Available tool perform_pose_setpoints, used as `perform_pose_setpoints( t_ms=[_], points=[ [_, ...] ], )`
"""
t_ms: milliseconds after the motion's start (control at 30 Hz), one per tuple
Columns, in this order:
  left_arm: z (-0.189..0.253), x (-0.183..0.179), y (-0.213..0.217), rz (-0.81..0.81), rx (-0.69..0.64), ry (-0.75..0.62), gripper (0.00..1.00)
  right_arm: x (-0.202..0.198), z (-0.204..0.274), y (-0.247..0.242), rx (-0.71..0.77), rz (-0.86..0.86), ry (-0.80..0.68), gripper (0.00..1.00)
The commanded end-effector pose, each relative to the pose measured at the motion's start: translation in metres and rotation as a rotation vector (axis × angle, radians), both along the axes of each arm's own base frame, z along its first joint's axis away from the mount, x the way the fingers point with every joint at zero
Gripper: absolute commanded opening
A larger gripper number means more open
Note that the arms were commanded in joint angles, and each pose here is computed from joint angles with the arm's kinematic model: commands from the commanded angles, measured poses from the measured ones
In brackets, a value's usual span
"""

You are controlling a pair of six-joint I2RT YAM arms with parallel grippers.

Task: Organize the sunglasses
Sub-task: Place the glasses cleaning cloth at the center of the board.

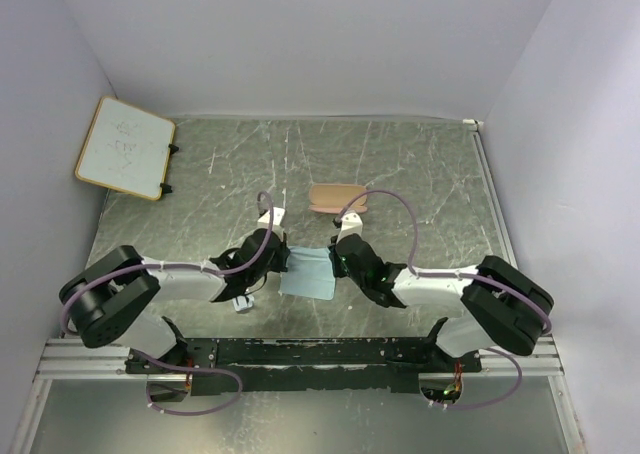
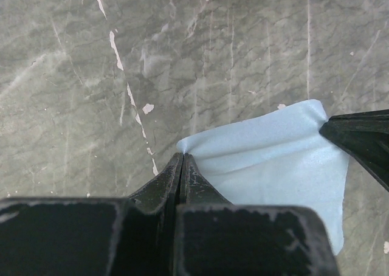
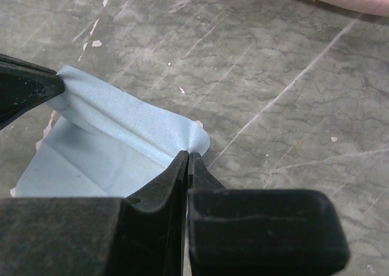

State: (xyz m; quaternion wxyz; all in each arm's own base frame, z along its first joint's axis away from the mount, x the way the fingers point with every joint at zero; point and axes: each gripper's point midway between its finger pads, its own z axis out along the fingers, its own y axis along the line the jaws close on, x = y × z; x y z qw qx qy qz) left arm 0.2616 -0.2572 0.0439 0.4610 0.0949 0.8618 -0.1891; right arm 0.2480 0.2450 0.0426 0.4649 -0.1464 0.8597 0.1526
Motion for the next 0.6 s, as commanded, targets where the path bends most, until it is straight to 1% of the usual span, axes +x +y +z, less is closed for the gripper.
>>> perform_pose_setpoints(
  t_ms=[0, 200, 533, 567],
  points=[
    [0.010, 0.014, -0.011, -0.013, -0.039, -0.040, 0.07, 0.011, 0.003, 0.005, 0.010, 0.005, -0.025, 0.00],
    [0.003, 0.021, -0.013, -0.007, -0.024, -0.036, 0.07, 0.020, 0.001, 0.006, -0.007, 0.003, -0.026, 0.00],
    [0.004, 0.033, -0.017, 0.004, -0.004, -0.055, 0.07, 0.037, -0.001, 0.004, -0.020, -0.008, -0.021, 0.00],
    [0.004, 0.033, -0.016, 0.004, -0.005, -0.056, 0.07, 0.038, -0.001, 0.005, -0.022, -0.007, -0.021, 0.02]
  ],
)
